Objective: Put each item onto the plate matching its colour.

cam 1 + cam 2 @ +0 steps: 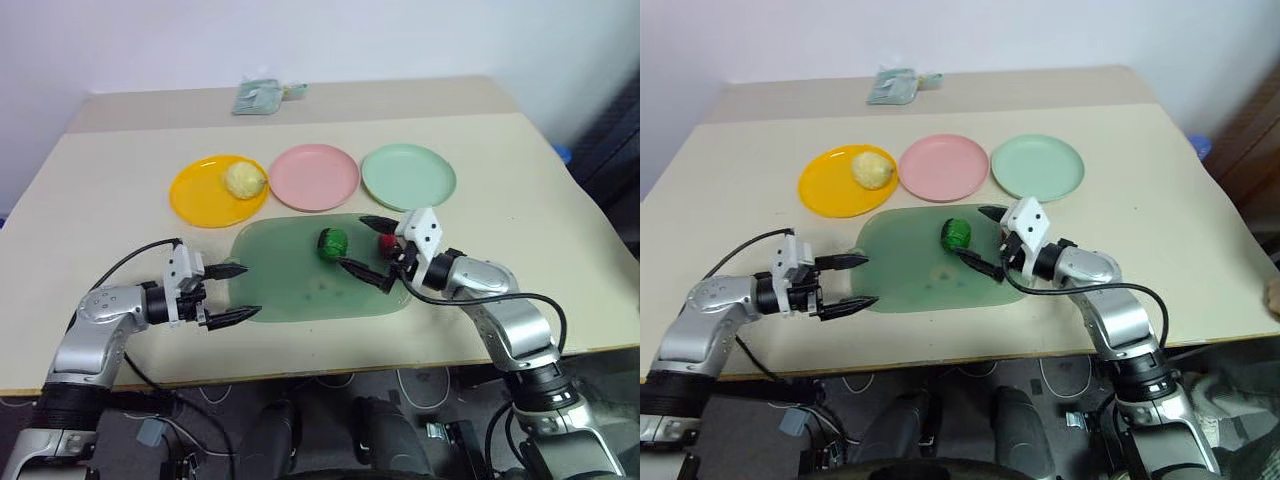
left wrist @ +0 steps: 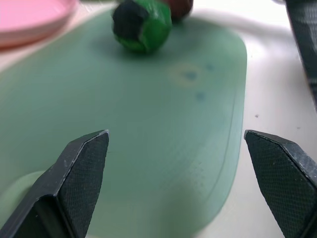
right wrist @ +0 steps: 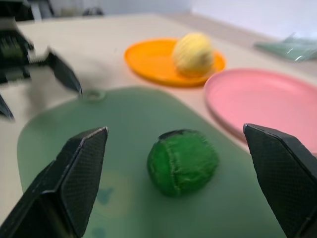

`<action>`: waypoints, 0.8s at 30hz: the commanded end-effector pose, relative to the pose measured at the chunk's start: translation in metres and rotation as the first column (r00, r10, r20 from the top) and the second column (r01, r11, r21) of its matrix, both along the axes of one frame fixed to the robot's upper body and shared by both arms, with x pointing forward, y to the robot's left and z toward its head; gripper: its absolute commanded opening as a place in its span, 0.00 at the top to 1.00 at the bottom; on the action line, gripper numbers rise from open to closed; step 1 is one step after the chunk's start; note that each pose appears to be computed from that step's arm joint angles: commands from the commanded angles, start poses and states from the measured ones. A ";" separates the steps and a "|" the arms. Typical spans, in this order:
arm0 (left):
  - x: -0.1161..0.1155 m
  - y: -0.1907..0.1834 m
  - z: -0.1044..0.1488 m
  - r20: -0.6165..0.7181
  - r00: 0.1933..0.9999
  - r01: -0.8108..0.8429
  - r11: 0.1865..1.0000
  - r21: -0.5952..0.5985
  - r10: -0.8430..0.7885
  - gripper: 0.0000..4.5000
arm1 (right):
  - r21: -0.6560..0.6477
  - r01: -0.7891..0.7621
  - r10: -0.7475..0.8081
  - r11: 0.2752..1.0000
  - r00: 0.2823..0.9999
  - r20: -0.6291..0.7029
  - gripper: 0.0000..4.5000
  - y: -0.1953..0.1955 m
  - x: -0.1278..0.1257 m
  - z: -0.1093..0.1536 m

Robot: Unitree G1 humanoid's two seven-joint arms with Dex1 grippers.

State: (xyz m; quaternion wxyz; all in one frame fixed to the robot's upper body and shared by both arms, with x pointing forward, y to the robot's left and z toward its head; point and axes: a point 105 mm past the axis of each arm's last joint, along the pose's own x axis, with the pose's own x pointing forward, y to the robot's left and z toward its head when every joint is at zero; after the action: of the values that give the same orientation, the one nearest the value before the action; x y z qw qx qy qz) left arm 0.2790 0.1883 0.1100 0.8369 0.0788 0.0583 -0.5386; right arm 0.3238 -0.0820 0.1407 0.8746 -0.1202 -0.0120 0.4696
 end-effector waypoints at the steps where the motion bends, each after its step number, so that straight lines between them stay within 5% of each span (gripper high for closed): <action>1: -0.003 -0.006 0.018 0.078 0.997 0.020 0.999 -0.032 -0.018 0.01 | -0.035 0.007 -0.007 0.999 1.000 0.007 0.00 0.006 0.010 -0.001; 14: -0.009 -0.025 0.036 0.120 0.993 -0.009 0.999 -0.054 0.015 0.01 | -0.138 0.122 -0.123 0.983 0.992 0.000 0.00 0.004 0.043 -0.019; 17: -0.010 -0.027 0.040 0.124 0.992 -0.017 0.998 -0.057 0.024 0.00 | -0.131 0.107 -0.108 0.986 0.994 0.002 0.18 0.007 0.042 -0.017; 22: -0.011 -0.031 0.046 0.123 0.991 -0.034 0.997 -0.068 0.042 0.00 | -0.087 0.061 -0.061 0.994 0.998 0.000 0.70 0.012 0.035 -0.005; 24: -0.010 -0.032 0.047 0.124 0.991 -0.040 0.997 -0.070 0.049 0.00 | -0.054 0.043 -0.044 0.998 0.999 0.001 0.70 0.014 0.032 0.003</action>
State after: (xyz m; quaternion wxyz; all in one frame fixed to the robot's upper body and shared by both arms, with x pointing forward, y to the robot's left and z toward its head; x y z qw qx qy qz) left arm 0.2703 0.1564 0.1438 0.8514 0.0783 0.0121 -0.5185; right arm 0.3583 -0.0737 0.1144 0.8825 -0.1576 0.0522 0.4401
